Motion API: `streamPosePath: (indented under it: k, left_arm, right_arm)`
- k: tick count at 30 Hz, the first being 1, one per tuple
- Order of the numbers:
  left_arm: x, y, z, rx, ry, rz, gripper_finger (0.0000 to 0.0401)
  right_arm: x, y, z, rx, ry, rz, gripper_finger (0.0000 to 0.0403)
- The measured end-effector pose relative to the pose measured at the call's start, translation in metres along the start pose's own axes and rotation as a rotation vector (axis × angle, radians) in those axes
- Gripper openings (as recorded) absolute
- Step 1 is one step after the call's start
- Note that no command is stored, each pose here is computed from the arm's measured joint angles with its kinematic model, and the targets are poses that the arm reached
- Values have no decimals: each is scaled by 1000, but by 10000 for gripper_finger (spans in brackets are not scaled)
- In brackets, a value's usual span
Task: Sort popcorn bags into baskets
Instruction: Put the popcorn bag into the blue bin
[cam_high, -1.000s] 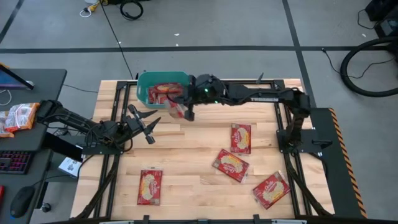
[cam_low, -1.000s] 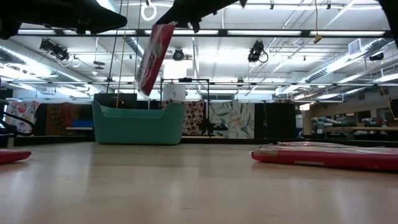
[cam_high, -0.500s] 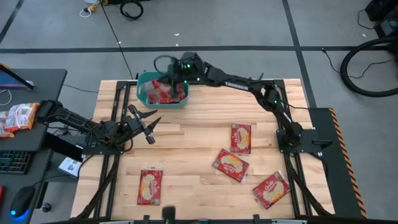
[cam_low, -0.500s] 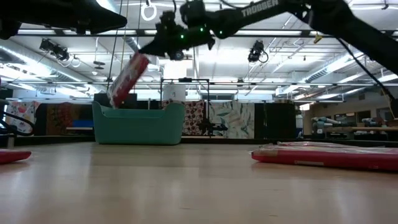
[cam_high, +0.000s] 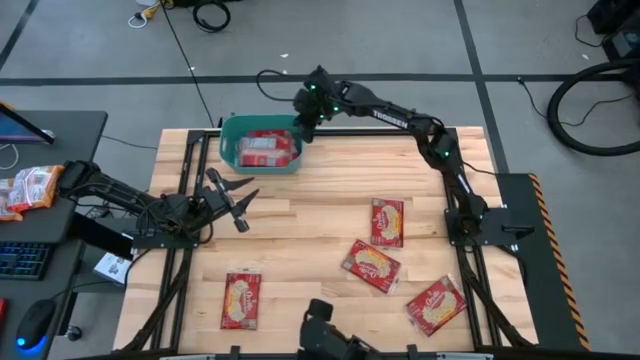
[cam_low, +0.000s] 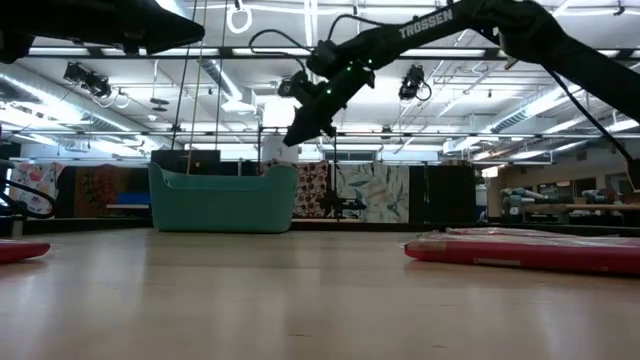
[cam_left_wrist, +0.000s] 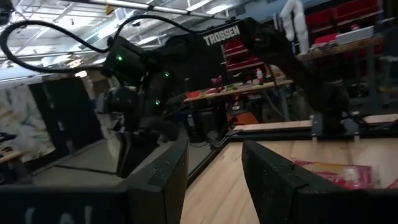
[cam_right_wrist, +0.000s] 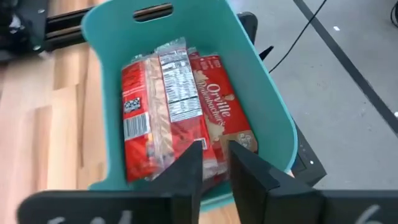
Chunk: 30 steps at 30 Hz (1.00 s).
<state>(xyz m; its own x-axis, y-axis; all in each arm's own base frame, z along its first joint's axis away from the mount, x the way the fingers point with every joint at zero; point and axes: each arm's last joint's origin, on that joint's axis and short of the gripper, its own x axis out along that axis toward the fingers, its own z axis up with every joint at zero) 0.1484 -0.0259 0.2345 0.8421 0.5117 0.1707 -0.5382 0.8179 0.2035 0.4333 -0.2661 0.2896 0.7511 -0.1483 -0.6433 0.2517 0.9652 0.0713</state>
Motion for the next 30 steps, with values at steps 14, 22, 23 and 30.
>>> streamPosePath:
  k: [14,22,23,30]
  left_arm:
    - [0,-1,0,-1,-15,-36,155]
    - [-1,-4,-4,-22,22,-57,155]
    - [-1,-4,-4,-26,23,-60,155]
    - [-6,-8,-2,-50,14,-96,155]
  right_arm:
    - [-46,79,17,-210,80,31,103]
    - [-35,96,3,-254,120,21,103]
    - [-36,96,0,-250,114,19,103]
    - [-39,111,-41,-230,75,-9,102]
